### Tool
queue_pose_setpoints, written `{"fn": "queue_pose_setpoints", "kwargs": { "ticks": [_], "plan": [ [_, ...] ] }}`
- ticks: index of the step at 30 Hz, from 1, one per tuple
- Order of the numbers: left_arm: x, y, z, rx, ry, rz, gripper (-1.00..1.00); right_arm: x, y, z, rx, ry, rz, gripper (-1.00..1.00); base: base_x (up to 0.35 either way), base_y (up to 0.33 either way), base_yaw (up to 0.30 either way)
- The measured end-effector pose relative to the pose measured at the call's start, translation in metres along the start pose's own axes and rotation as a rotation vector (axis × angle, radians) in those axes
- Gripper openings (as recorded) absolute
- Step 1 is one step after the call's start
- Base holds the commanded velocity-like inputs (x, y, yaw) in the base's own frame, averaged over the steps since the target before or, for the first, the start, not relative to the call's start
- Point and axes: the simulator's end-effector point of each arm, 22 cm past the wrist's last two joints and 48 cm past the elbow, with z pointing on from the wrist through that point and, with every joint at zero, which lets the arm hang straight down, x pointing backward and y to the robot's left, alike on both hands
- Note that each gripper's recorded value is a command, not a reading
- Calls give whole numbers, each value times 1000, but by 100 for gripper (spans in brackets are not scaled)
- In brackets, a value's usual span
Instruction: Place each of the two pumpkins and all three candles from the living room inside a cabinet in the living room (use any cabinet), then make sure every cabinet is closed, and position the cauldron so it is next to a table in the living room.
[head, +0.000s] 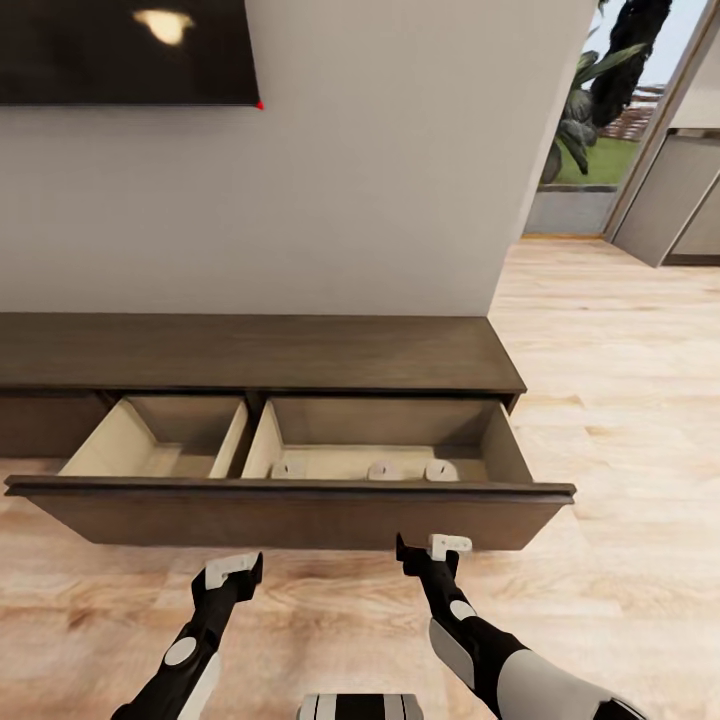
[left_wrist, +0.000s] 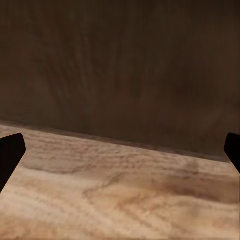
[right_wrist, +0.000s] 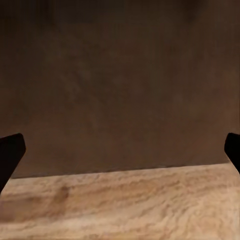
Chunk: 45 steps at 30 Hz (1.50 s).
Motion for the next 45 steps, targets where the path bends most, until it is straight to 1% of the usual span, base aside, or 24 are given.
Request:
{"fn": "queue_pose_setpoints", "kwargs": {
  "ticks": [8,33,45],
  "plan": [
    [0,0,0,0,0,-1,100,0,0,0,0,0,0,100,203,0,0],
    [0,-1,0,3,-1,4,100,0,-2,0,5,1,2,100,285,0,0],
    [0,-1,0,4,-1,4,100,0,-2,0,5,1,2,100,222,0,0]
  ]
}}
